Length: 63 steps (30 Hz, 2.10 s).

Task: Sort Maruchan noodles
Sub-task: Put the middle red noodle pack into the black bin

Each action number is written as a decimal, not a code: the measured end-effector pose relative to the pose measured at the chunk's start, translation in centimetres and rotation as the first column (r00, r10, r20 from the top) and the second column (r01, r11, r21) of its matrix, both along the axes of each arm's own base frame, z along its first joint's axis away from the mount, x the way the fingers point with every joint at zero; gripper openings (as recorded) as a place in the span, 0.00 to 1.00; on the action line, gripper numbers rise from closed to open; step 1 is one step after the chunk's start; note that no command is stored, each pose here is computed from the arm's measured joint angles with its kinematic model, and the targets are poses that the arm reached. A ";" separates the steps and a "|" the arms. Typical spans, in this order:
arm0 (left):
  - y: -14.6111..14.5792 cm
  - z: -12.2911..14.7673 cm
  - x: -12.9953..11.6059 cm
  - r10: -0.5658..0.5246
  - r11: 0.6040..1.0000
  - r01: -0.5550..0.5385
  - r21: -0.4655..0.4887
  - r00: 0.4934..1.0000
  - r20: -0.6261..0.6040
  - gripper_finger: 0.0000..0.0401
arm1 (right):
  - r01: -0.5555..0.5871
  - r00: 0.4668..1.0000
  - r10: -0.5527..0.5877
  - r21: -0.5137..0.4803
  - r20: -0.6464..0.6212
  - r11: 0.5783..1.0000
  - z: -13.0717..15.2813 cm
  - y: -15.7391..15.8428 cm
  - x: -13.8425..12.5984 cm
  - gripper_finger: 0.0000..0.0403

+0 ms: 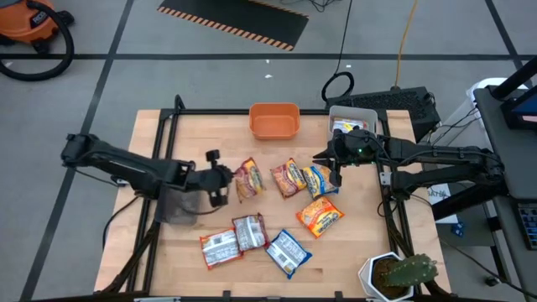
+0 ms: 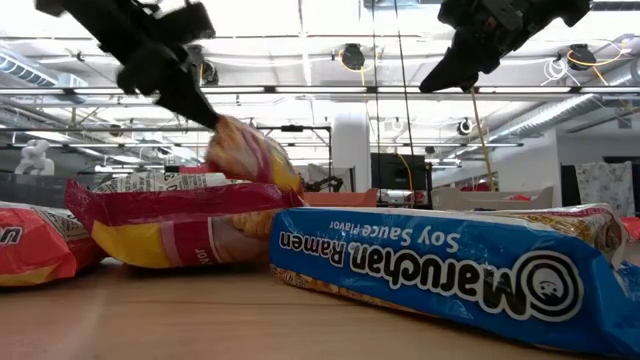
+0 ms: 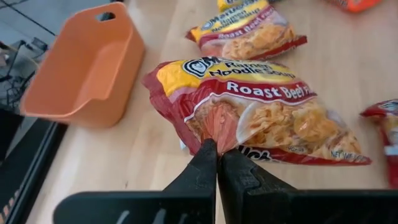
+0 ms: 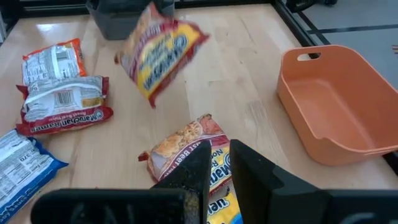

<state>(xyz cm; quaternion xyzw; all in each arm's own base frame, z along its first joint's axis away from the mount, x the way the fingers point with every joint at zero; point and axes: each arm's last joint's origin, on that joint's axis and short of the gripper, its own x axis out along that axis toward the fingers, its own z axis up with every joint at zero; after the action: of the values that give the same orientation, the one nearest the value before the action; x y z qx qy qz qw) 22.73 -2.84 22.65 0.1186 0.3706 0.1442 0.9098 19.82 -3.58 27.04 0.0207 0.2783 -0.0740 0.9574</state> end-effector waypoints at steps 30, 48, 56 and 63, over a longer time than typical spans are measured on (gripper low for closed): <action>-1.3 8.7 -13.1 -0.295 0.953 0.293 -0.081 0.825 -0.481 0.00 | 0.020 1.000 -0.020 0.032 0.008 0.999 0.0 0.0 0.0 0.14; -1.8 5.6 -12.7 -0.304 0.940 0.326 -0.099 0.671 -0.677 0.03 | 0.020 1.000 -0.020 0.033 0.000 0.999 -0.1 0.0 0.1 0.14; -2.5 4.8 -11.5 -0.279 0.944 0.316 -0.091 0.622 -0.732 0.03 | 0.019 0.999 -0.018 0.039 -0.027 0.999 -0.6 -0.1 0.5 0.14; -3.1 3.9 -10.2 -0.231 0.956 0.285 -0.073 0.574 -0.786 0.09 | 0.028 0.999 -0.026 0.056 -0.038 0.998 -0.8 -0.1 0.7 0.14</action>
<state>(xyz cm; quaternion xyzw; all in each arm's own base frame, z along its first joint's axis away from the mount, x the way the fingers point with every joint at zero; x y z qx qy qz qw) 12.49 -5.97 26.52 0.2504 0.7053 -0.0450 0.6617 20.54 -3.69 26.19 0.0504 0.2977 -0.0796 0.9500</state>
